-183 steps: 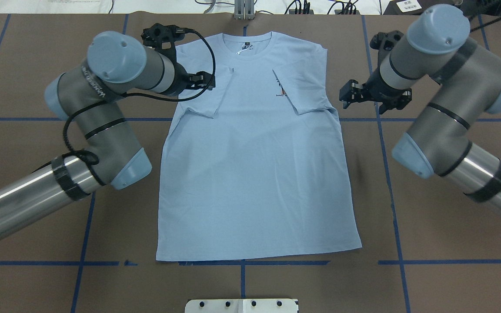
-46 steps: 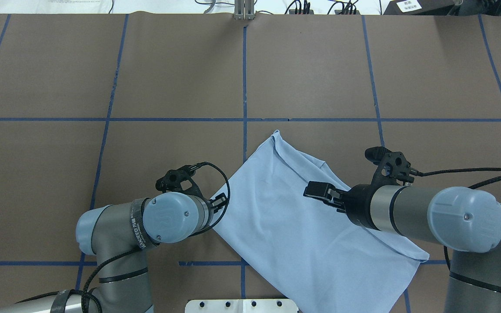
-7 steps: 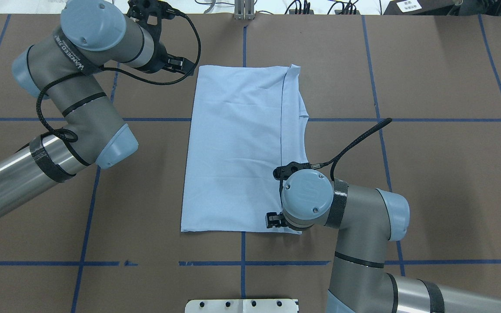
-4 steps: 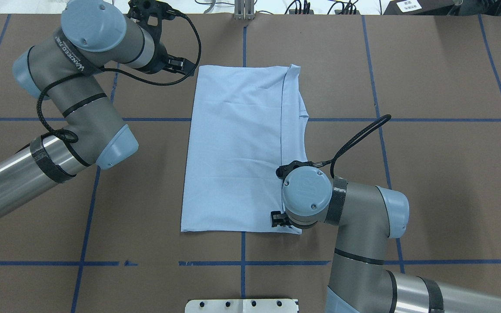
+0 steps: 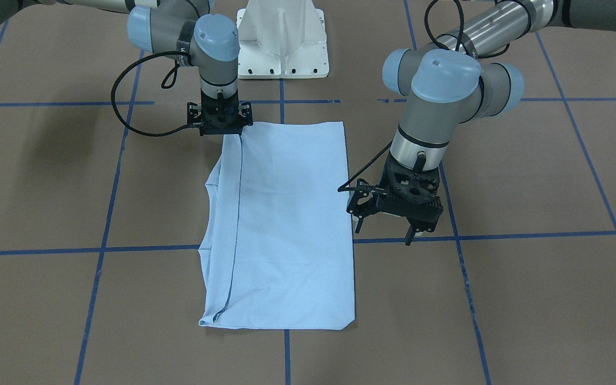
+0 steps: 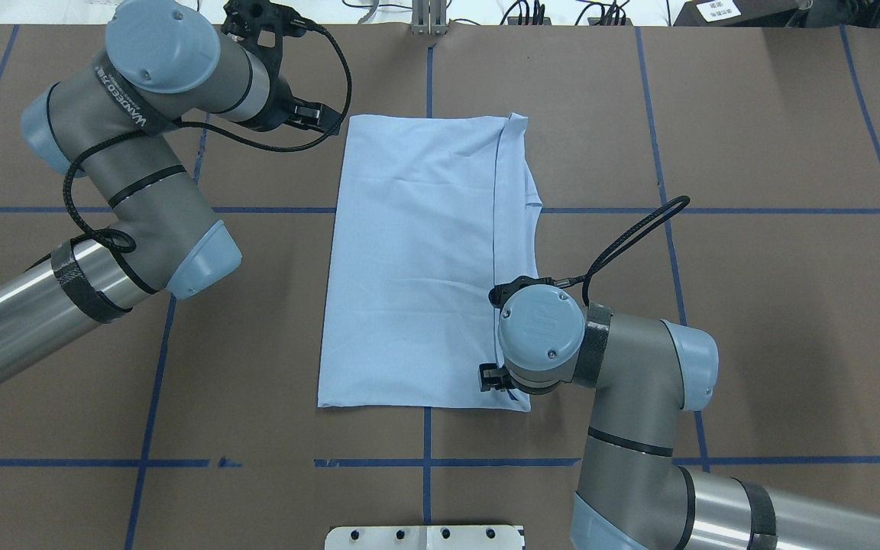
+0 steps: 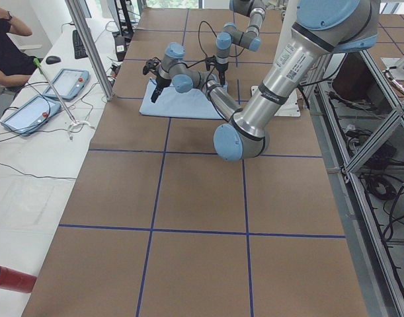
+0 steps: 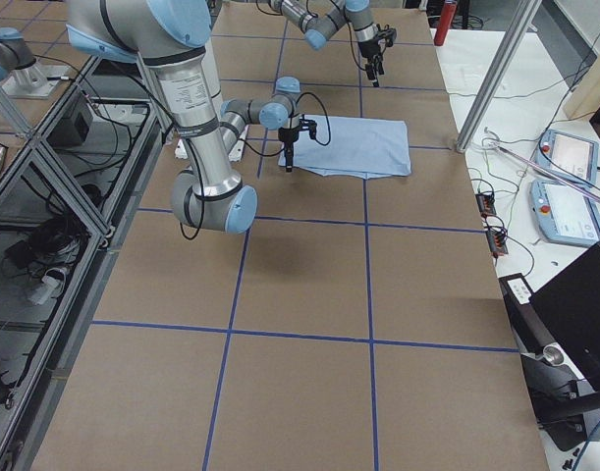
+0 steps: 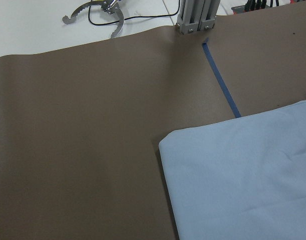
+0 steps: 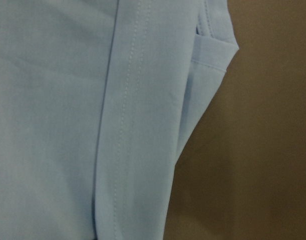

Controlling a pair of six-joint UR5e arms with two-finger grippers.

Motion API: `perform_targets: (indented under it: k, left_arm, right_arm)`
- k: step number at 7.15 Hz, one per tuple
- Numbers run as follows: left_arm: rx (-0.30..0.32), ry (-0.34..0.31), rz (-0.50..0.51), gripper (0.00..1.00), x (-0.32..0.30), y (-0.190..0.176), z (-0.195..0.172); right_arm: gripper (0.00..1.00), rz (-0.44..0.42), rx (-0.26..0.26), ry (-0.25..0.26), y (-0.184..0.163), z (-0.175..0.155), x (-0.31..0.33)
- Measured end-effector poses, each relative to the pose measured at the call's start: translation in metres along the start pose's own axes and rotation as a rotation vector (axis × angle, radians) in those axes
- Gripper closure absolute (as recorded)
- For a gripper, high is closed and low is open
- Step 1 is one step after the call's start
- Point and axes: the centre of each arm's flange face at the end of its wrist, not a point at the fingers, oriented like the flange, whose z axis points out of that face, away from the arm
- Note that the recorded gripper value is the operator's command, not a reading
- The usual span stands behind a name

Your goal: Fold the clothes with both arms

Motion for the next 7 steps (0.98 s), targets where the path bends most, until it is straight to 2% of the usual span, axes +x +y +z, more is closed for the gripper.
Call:
perform_targets:
  k: [3, 7]
  left_arm:
    - [0.0, 0.001, -0.001, 0.0, 0.001, 0.0, 0.0]
    - [0.008, 0.017, -0.016, 0.0, 0.004, 0.001, 0.001]
  right_arm:
    - [0.0, -0.002, -0.005, -0.008, 0.0, -0.002, -0.004]
    - [0.0, 0.037, 0.002, 0.031, -0.019, 0.006, 0.019]
